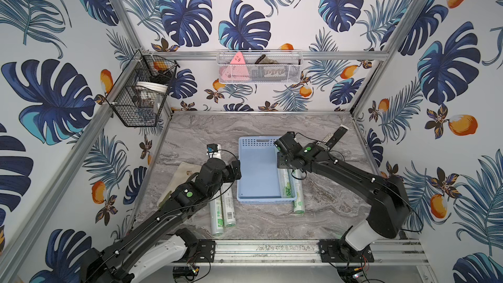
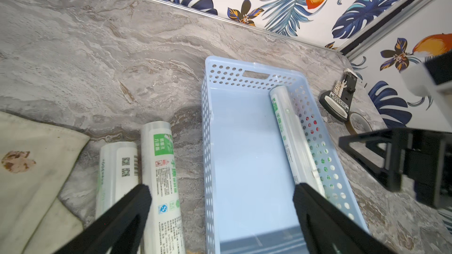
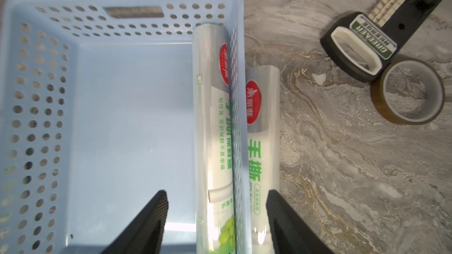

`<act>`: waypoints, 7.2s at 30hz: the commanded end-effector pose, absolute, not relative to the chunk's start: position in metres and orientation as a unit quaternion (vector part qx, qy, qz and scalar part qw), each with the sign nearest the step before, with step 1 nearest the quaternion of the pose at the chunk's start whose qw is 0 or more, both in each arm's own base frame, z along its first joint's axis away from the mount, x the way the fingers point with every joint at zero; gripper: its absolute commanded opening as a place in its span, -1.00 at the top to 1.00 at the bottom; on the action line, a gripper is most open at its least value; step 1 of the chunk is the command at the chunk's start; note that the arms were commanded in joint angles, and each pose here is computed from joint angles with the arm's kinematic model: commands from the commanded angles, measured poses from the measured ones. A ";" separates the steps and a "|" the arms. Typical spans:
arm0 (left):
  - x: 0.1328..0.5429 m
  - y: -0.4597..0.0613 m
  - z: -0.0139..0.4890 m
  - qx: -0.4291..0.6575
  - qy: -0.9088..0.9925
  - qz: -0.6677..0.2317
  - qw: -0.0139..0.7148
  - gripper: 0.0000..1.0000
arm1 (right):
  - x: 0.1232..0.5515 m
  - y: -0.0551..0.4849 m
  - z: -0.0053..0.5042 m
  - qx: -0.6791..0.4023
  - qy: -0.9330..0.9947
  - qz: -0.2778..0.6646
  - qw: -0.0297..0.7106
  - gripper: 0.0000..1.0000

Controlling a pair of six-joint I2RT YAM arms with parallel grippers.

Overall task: Put the plastic wrap into the basket
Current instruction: Place the plastic wrap in the basket, then pick up the plastic wrap from the center of the board, then place the plastic wrap in the basket.

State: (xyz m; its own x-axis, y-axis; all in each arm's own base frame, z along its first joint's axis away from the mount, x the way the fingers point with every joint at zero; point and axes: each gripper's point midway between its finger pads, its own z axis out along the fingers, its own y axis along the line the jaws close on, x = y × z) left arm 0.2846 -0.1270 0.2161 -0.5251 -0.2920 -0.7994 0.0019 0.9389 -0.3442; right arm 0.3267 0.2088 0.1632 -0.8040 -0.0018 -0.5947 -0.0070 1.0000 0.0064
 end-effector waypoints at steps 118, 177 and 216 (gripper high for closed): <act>0.281 -0.269 0.246 0.082 0.856 -0.161 0.484 -0.98 | 0.303 0.218 0.238 -0.017 0.921 0.224 0.320 0.40; 0.301 -0.233 0.161 0.050 0.910 -0.282 0.299 -0.98 | 0.377 0.285 0.056 -0.016 0.980 0.030 0.195 0.36; 0.295 -0.240 0.161 0.068 0.913 -0.265 0.304 -0.98 | 0.375 0.268 0.038 -0.013 0.982 -0.026 0.185 0.07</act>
